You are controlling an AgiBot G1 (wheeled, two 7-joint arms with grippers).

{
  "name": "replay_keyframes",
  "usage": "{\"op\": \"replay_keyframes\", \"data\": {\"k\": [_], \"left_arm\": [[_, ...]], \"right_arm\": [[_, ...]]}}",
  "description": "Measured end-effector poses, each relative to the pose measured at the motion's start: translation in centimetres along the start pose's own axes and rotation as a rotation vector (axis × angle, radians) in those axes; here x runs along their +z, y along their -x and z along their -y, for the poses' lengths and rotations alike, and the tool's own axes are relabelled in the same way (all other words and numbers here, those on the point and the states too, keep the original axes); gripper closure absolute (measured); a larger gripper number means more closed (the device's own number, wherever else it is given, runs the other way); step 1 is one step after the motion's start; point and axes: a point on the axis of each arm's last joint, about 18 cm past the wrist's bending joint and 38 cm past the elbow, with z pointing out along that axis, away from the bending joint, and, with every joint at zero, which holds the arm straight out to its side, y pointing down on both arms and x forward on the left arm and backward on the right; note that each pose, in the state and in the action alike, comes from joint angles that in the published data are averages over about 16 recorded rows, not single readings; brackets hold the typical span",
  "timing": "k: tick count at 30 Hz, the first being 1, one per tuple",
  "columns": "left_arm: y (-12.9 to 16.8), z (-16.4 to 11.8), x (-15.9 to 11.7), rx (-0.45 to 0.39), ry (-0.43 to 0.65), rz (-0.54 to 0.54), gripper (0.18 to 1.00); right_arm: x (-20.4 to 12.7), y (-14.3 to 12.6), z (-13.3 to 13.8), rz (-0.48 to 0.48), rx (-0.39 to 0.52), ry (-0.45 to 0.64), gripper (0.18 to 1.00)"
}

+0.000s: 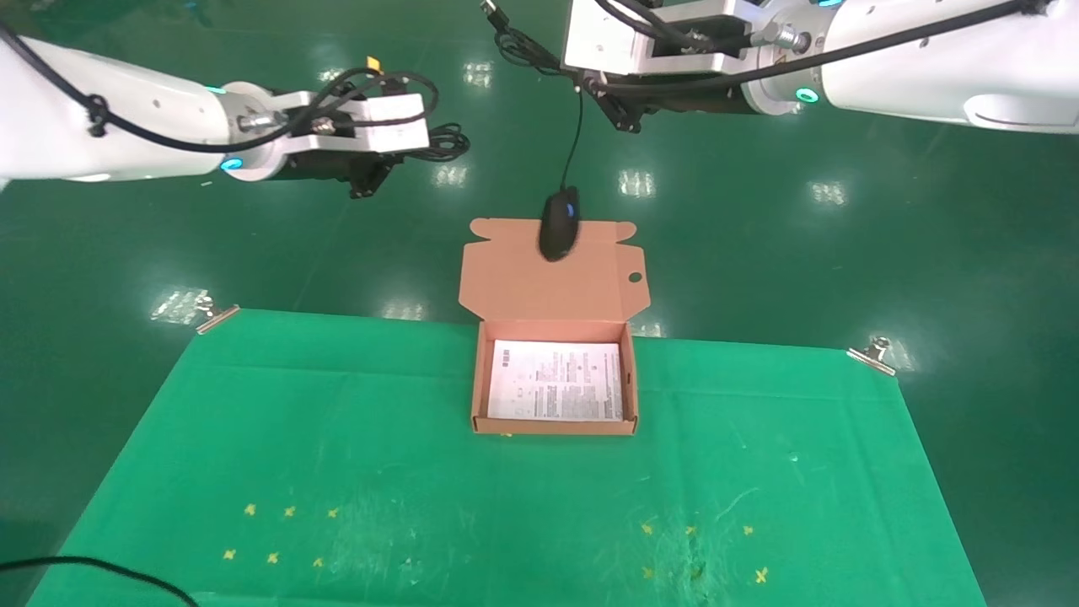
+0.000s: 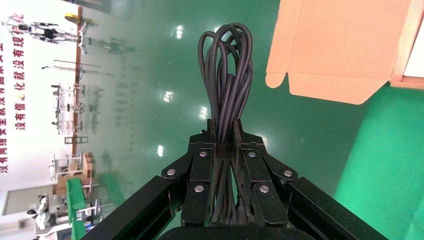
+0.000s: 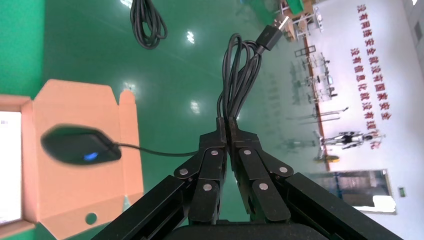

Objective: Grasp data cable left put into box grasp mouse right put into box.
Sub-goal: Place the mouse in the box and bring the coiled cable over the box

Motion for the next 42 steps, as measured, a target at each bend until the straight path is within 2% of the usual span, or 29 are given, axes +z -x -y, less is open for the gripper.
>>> {"op": "replay_keyframes", "data": {"k": [9,18,24,32,42], "left_arm": [[-1.3,-2.3,-0.1,-0.002,0.059,-0.033,0.944],[-3.0,-5.8,-1.0,-0.024,0.158,-0.078,0.945],[-3.8,-7.4,-1.9,-0.042,0.218,-0.094,0.945],[-4.2,-7.9,-2.7,-0.051,0.257,-0.095,0.945],[-4.5,-7.7,-3.0,-0.052,0.264,-0.088,0.946]], "right_arm": [[1.5,2.0,-0.3,0.036,0.020,0.008,0.987],[3.8,6.1,-1.2,0.112,0.051,0.040,0.987],[5.3,9.3,-0.8,0.174,0.085,0.029,0.988],[6.5,13.5,-0.7,0.239,0.169,0.012,0.988],[7.1,17.7,-2.9,0.291,0.264,0.071,0.988]]}}
